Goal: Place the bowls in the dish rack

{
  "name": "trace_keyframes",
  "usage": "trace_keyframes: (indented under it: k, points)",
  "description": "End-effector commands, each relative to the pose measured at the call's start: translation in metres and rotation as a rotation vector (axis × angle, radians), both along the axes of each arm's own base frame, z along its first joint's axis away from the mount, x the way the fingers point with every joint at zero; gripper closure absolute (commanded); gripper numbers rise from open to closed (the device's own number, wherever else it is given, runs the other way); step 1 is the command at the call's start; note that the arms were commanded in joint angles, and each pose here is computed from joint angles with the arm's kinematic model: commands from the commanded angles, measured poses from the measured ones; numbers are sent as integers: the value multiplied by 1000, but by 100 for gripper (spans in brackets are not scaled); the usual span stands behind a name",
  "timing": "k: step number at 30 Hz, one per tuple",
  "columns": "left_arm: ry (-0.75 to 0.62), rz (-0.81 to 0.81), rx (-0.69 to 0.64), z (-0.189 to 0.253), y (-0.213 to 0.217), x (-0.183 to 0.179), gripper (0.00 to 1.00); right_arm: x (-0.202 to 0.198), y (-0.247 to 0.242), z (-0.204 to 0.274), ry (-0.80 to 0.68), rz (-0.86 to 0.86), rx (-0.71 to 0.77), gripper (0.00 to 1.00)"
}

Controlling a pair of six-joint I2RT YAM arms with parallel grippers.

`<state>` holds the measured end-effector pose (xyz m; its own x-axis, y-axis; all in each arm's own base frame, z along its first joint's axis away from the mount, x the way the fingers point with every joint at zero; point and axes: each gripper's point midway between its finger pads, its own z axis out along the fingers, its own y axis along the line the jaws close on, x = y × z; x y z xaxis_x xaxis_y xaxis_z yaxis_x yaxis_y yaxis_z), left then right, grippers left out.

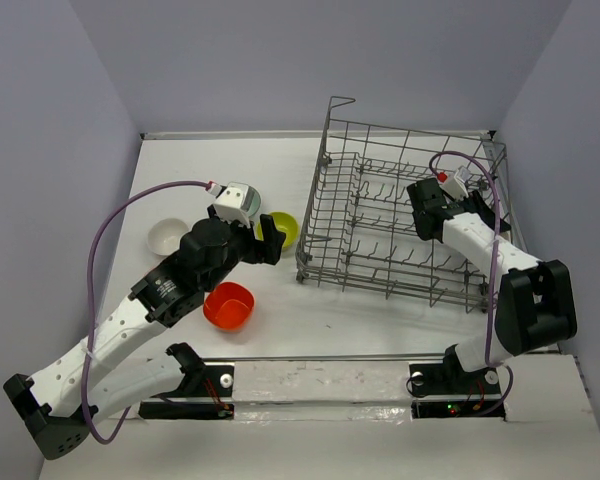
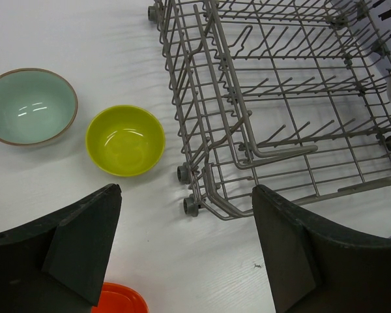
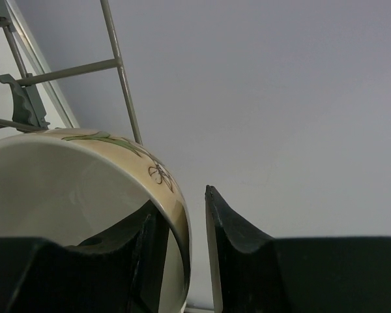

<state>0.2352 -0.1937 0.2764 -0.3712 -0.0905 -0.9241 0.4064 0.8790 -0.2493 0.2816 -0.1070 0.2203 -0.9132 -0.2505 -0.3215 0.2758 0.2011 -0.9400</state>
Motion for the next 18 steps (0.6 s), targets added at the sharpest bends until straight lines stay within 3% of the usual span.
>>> trace_keyframes:
  k: [1,18]
  points:
    - [-27,-3,-10,5,-2,4,10,-12,-2,43,-127,-108,-199,65]
    - [-25,-2,-8,5,-2,5,10,2,10,21,-85,-53,-187,59]
